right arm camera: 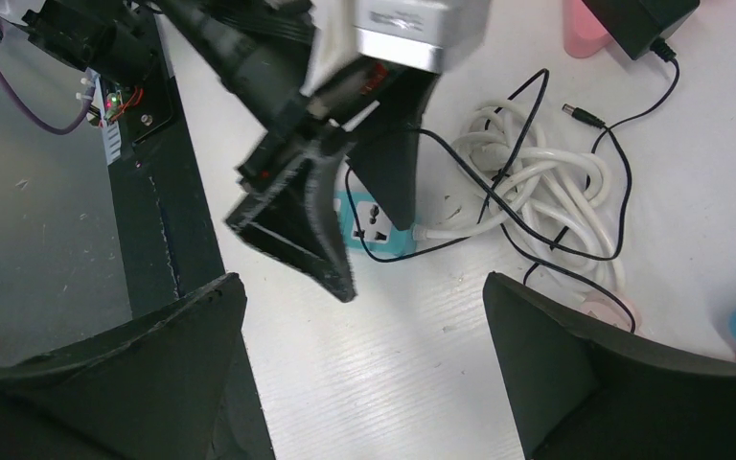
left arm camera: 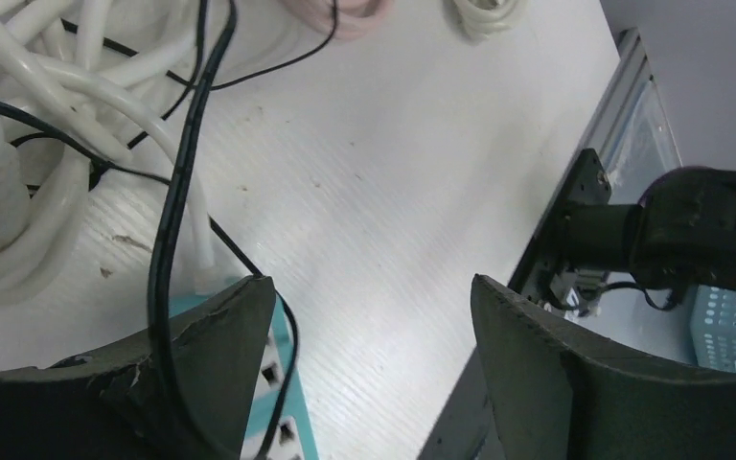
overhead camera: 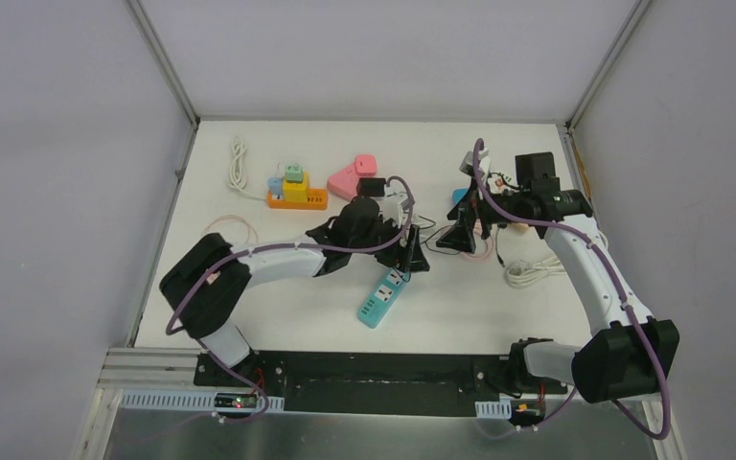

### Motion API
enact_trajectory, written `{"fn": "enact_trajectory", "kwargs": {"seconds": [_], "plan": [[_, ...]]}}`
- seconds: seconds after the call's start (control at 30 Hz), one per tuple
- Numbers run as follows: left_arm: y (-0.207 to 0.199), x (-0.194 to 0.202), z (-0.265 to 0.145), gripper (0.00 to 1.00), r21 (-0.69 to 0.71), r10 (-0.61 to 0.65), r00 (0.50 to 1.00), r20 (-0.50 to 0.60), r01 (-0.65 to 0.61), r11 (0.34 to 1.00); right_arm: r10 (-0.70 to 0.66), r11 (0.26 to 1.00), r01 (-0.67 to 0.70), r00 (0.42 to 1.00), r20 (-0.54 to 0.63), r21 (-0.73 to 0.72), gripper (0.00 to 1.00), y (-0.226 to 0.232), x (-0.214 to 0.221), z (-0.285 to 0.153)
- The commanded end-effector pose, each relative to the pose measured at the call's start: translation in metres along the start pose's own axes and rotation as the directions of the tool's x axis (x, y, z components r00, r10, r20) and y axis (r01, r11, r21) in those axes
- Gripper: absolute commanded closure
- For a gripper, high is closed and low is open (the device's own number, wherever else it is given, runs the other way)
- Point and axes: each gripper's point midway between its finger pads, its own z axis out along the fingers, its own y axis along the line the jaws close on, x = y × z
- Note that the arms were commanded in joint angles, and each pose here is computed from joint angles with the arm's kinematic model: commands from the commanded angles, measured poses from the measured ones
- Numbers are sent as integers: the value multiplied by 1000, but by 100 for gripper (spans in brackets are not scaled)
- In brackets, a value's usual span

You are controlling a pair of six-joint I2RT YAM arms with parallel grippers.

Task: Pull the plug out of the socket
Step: Pick up the socket from the center of the board.

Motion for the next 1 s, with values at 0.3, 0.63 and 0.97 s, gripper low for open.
{"fn": "enact_trajectory", "kwargs": {"seconds": [0.3, 0.63, 0.97], "plan": [[16, -4, -83, 20, -310, 244, 969, -24, -239, 920, -34, 999, 35, 999, 21, -15, 0, 1, -5, -1], [15, 26, -122, 19, -323, 210, 978, -16, -204, 924, -32, 999, 33, 999, 20, -14, 0, 1, -5, -1], [6, 49, -117, 19, -458, 187, 980, -70, -198, 866, -23, 1000, 23, 1000, 15, -15, 0, -1, -3, 0]]}}
